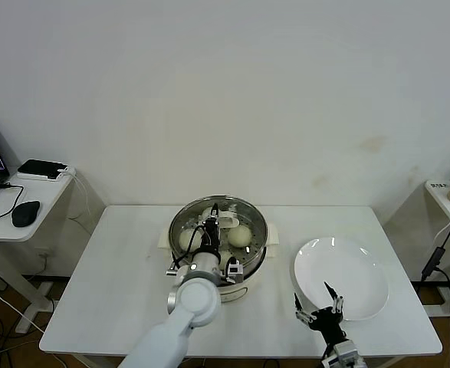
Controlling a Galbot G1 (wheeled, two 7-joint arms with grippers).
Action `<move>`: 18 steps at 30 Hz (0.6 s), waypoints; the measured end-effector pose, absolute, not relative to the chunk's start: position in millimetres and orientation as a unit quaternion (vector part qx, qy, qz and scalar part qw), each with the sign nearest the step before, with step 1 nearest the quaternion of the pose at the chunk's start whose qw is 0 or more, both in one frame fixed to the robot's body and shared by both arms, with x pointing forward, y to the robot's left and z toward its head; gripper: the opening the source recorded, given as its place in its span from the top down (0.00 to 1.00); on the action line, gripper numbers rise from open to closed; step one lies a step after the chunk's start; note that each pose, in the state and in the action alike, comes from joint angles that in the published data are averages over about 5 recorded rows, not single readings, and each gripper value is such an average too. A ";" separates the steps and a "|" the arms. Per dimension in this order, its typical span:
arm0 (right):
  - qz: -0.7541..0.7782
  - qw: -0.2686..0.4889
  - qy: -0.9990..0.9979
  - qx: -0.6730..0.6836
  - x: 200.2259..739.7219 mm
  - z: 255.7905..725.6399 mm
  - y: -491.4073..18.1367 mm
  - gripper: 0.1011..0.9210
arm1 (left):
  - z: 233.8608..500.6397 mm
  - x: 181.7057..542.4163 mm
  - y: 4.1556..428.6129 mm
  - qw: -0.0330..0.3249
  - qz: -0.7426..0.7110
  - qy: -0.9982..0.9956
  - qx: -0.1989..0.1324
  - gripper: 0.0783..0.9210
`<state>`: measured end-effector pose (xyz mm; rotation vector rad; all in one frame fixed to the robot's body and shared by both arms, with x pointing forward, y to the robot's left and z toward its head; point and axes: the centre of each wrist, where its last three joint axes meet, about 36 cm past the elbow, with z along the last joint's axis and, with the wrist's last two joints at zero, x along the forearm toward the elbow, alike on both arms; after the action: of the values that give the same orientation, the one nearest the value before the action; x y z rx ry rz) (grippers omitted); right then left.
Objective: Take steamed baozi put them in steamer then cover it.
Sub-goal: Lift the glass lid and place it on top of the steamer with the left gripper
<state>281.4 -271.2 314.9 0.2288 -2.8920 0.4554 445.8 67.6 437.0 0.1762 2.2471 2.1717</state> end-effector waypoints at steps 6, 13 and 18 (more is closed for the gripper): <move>0.155 0.103 -0.979 0.079 281.4 314.7 -270.2 0.12 | 435.9 445.4 67.8 0.005 0.695 0.717 0.055 0.87; 0.156 0.104 -0.979 0.081 280.8 314.5 -269.6 0.12 | 438.1 440.7 74.0 0.005 0.695 0.717 0.053 0.63; 0.156 0.105 -0.979 0.082 279.8 314.6 -267.2 0.12 | 442.6 431.5 79.4 0.013 0.693 0.719 0.055 0.46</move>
<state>279.8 -267.2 314.6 0.2424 -2.8853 0.4608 431.5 79.4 442.6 0.1717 2.2409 2.1592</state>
